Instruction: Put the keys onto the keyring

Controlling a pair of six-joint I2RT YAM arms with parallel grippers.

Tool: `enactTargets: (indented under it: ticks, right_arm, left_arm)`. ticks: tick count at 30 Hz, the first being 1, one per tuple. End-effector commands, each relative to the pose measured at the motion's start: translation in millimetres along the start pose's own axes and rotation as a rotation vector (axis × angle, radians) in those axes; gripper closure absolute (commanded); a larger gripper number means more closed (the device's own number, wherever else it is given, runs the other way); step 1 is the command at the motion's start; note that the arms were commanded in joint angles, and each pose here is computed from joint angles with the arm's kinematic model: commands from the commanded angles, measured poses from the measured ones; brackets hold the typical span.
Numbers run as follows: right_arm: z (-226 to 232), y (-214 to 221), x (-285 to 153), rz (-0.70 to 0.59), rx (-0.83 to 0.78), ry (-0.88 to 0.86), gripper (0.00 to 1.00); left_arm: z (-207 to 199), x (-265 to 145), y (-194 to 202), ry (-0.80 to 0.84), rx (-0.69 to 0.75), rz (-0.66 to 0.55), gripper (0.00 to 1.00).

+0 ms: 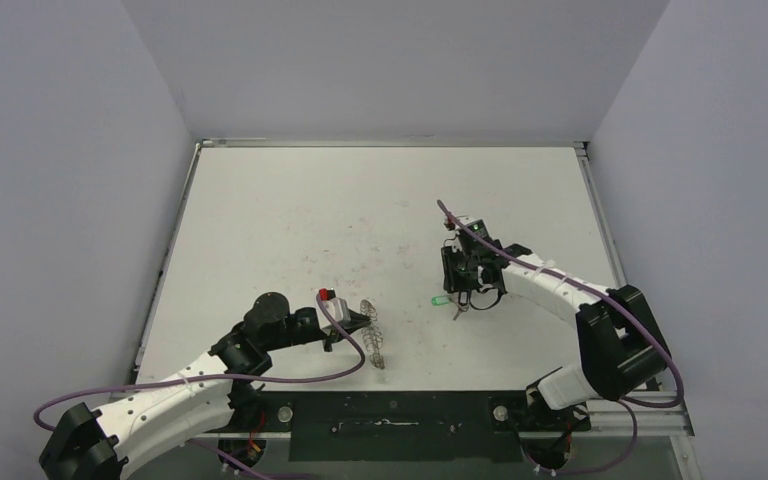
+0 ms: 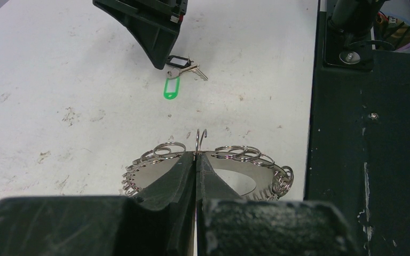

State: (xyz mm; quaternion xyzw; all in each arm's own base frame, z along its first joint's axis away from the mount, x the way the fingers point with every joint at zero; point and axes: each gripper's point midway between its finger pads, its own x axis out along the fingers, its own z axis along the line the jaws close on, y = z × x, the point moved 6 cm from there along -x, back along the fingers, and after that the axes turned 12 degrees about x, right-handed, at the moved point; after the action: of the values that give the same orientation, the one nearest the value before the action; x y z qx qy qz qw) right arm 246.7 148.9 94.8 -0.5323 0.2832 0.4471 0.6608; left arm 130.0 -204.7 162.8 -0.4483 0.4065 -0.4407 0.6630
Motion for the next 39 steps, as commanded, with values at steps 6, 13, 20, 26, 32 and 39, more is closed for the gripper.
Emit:
enactTargets:
  ticks: [6, 13, 20, 26, 32, 39]
  right_arm:
    - [5, 3, 3, 0.045, -0.061, 0.059, 0.72]
    - [8, 5, 8, 0.041, -0.076, 0.110, 0.87]
    - [9, 2, 5, 0.009, -0.088, 0.151, 1.00]
    - [17, -4, -13, -0.028, -0.120, 0.115, 1.00]
    - [39, -9, -41, -0.068, -0.168, -0.062, 1.00]
    - [76, 8, -56, 0.020, -0.340, -0.299, 1.00]
  left_arm:
    - [8, 3, -19, -0.032, 0.038, -0.079, 1.00]
    - [7, 2, -20, -0.030, 0.039, -0.083, 1.00]
    - [7, 0, -20, -0.034, 0.041, -0.084, 1.00]
    - [7, 0, -19, -0.037, 0.039, -0.080, 1.00]
    - [8, 1, -20, -0.040, 0.037, -0.082, 1.00]
    - [8, 1, -20, -0.050, 0.016, -0.087, 1.00]
